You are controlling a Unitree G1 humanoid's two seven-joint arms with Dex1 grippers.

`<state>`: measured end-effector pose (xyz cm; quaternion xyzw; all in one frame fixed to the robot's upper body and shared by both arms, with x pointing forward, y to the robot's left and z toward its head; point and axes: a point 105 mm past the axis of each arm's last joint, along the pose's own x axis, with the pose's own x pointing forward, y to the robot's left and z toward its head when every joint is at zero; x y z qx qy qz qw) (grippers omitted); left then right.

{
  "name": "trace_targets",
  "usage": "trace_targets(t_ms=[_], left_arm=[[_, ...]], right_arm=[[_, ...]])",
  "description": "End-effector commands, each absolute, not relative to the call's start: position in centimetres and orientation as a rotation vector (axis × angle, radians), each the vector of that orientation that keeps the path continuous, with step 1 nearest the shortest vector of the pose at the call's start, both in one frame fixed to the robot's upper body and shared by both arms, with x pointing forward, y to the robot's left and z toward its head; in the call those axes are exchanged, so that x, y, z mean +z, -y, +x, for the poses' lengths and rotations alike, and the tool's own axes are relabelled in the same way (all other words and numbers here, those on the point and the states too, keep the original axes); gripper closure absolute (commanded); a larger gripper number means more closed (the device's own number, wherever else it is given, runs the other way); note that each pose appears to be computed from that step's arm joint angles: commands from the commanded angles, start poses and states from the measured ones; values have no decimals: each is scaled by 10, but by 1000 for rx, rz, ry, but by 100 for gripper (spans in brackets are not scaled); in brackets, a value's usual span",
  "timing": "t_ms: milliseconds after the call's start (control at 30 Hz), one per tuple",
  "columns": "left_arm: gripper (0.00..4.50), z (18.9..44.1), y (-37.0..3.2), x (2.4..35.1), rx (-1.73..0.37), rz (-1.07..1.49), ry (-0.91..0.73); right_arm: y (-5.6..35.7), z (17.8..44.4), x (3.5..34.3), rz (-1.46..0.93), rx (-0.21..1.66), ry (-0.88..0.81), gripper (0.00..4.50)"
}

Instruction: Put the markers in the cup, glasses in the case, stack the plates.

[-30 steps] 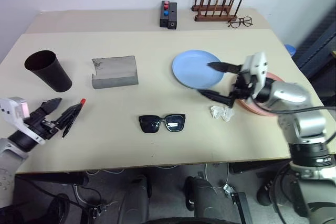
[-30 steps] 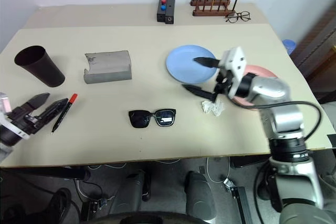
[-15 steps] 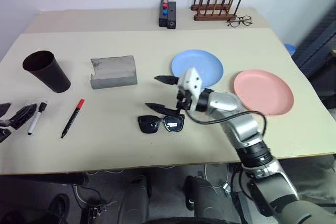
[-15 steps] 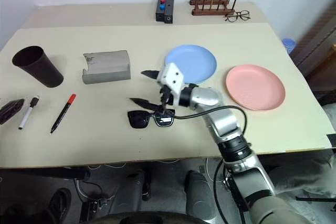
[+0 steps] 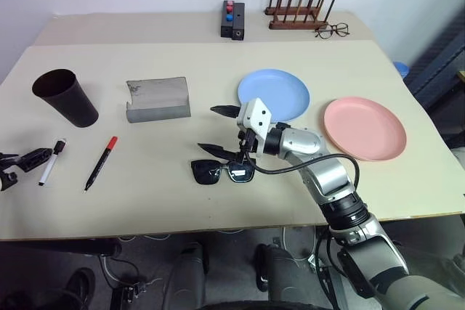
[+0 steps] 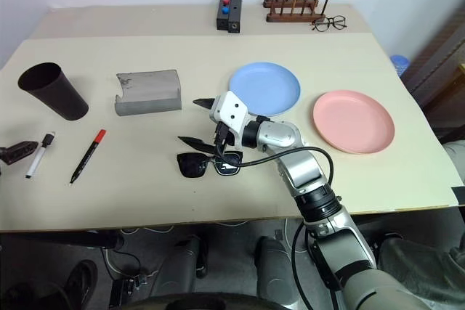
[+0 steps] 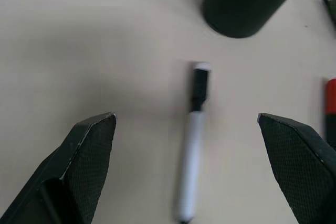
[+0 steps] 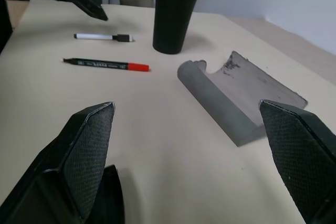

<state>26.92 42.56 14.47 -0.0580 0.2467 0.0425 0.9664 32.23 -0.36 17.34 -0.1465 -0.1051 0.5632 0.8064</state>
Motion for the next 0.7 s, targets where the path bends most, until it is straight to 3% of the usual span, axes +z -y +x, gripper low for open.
trace_targets(t_ms=[33,200,333,500,700], left_arm=[[4,273,-434,151,100,-78,-604],[4,288,-432,164,49,-82,-702],[4,290,-425,156,3,-51,-828],[4,283,-416,147,-58,-23,-952],[4,286,-414,139,-81,5,-987]], right_arm=[[1,318,185,-324,1188,293,0],[6,320,188,-326,1185,295,0],[13,330,194,-332,1145,299,0],[9,321,187,-321,1148,299,0],[11,318,188,-306,1135,296,0]])
